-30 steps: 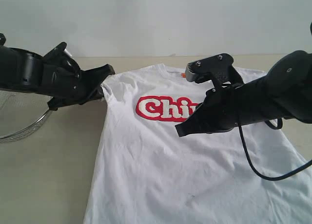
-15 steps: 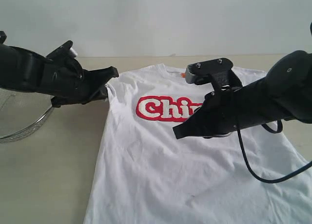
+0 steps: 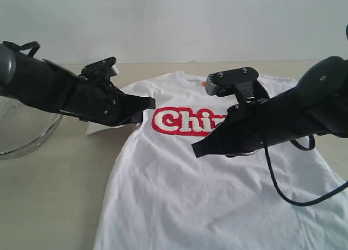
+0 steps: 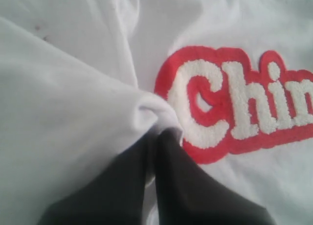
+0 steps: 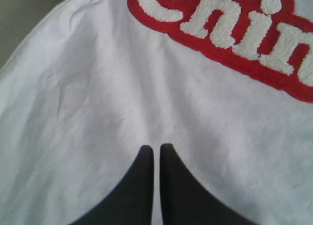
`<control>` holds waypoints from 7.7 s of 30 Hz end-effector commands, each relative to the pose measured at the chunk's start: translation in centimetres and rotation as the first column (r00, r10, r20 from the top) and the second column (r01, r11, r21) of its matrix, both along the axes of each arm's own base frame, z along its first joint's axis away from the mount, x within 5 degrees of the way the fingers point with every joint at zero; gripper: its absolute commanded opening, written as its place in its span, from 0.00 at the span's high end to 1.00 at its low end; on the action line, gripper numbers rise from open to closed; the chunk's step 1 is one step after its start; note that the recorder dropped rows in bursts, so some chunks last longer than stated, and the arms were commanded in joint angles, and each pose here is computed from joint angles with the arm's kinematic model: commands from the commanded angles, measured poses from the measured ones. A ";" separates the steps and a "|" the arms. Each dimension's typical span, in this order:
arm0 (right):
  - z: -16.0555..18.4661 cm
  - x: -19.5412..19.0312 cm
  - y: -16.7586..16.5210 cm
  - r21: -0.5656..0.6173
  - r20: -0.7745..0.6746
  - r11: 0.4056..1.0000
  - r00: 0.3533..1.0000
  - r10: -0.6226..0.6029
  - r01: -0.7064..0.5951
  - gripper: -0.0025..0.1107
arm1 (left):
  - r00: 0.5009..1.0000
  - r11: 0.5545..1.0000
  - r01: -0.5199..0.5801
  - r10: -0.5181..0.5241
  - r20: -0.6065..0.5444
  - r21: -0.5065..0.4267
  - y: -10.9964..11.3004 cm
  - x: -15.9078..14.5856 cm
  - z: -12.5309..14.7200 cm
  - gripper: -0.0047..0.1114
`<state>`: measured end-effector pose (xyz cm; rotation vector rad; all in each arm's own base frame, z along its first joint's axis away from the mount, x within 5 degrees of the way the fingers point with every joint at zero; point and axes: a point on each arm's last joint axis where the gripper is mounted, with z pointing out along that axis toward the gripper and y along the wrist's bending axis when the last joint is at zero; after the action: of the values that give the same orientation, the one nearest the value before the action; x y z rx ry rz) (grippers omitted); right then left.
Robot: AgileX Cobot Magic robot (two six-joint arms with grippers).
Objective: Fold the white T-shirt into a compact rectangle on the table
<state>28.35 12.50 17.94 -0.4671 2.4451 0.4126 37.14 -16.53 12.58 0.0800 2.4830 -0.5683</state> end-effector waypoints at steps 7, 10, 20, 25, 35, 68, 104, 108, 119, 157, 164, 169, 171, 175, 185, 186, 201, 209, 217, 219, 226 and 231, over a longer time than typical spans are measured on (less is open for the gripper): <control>0.1 -0.3 0.0 -0.001 -0.004 1.000 1.000 0.016 -0.016 0.98 | 0.996 0.997 0.080 -0.079 -0.036 0.011 -1.3 -0.3 -1.1 0.85; 0.1 -0.2 0.0 -0.006 0.004 1.000 1.000 0.018 -0.018 0.98 | 0.990 0.991 0.131 -0.130 -0.048 0.034 -1.3 -0.5 -1.3 0.62; 0.3 0.2 -0.3 -0.048 0.065 0.999 0.998 0.020 -0.017 0.98 | 0.947 0.957 0.289 -0.291 -0.138 -0.031 -0.5 -1.8 0.9 0.11; 0.7 0.7 -0.4 -0.067 0.108 0.998 0.994 0.018 -0.011 0.94 | 0.958 0.957 0.285 -0.286 -0.033 -0.053 -0.2 -2.2 5.6 0.11; 5.9 7.1 4.1 -0.144 0.307 0.945 0.894 0.326 -0.295 0.49 | 0.995 0.987 0.031 -0.046 0.089 0.159 8.5 -9.3 15.7 0.11; -3.6 13.9 20.7 -0.378 0.103 0.740 0.769 0.630 -0.556 0.49 | 0.965 0.979 -0.177 0.153 0.213 0.099 13.4 -17.0 16.8 0.11; -4.9 14.7 20.9 -0.369 0.125 0.784 0.809 0.575 -0.500 0.98 | 0.966 0.980 -0.176 0.154 0.207 0.093 13.3 -17.0 16.8 0.11; -2.7 15.0 21.1 -0.301 0.216 0.855 0.843 0.493 -0.423 0.98 | 0.966 0.980 -0.176 0.154 0.207 0.093 13.3 -17.0 16.8 0.11; 1.1 16.9 20.9 -0.013 0.273 0.981 0.943 0.190 -0.194 0.98 | 0.967 0.980 -0.175 0.153 0.206 0.094 13.3 -17.0 16.7 0.11; 3.0 19.1 13.5 0.115 -0.056 0.984 0.990 -0.130 0.135 0.98 | 0.967 0.980 -0.174 0.152 0.206 0.095 13.3 -17.0 16.7 0.11; -0.9 19.8 9.0 0.016 -0.161 0.969 0.957 -0.241 0.247 0.98 | 0.969 0.981 -0.171 0.149 0.199 0.096 13.3 -17.1 16.7 0.11; -2.8 19.6 7.6 -0.015 -0.191 0.962 0.943 -0.271 0.273 0.98 | 0.968 0.981 -0.171 0.149 0.201 0.097 13.3 -17.0 16.7 0.11; -2.9 19.8 7.2 -0.065 -0.149 0.970 0.959 -0.240 0.233 0.92 | 0.968 0.981 -0.171 0.149 0.201 0.097 13.3 -17.0 16.7 0.11; -2.8 20.0 6.5 -0.143 -0.096 0.961 0.963 -0.250 0.235 0.55 | 0.968 0.981 -0.171 0.149 0.201 0.097 13.3 -17.0 16.7 0.11; -1.1 20.0 3.8 -0.421 0.022 0.871 0.963 -0.269 0.254 0.71 | 0.969 0.981 -0.170 0.148 0.200 0.097 13.3 -17.1 16.7 0.11; -0.5 20.0 3.5 -0.432 0.041 0.859 0.958 -0.284 0.274 0.79 | 0.969 0.981 -0.170 0.148 0.200 0.097 13.3 -17.1 16.7 0.11; 1.1 17.9 7.0 -0.026 -0.118 0.994 0.987 -0.106 0.103 0.98 | 0.971 0.982 -0.166 0.147 0.189 0.094 13.3 -17.1 16.6 0.11; -2.1 16.5 6.3 -0.090 -0.193 0.994 0.978 -0.081 0.065 0.98 | 0.971 0.982 -0.169 0.152 0.185 0.081 13.2 -17.1 16.7 0.11; -3.0 16.0 5.8 -0.150 -0.222 0.988 0.972 -0.081 0.048 0.98 | 0.977 0.985 -0.156 0.143 0.160 0.074 13.1 -17.3 16.5 0.11; -3.3 16.1 5.6 -0.168 -0.219 0.985 0.972 -0.083 0.046 0.98 | 0.982 0.988 -0.135 0.125 0.143 0.067 12.9 -17.4 16.5 0.11; -0.5 16.7 4.7 -0.166 -0.107 0.972 0.977 -0.184 0.165 0.98 | 0.961 0.980 0.187 -0.169 0.221 -0.062 10.2 -17.8 17.1 0.11; 4.4 16.5 2.6 -0.091 -0.041 0.966 0.969 -0.245 0.240 0.98 | 0.959 0.966 0.232 -0.207 0.192 -0.116 9.5 -15.7 15.4 0.10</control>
<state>45.03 16.74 18.98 -0.2497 2.5973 0.2144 20.30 -6.66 28.91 0.3264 2.2729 -0.7367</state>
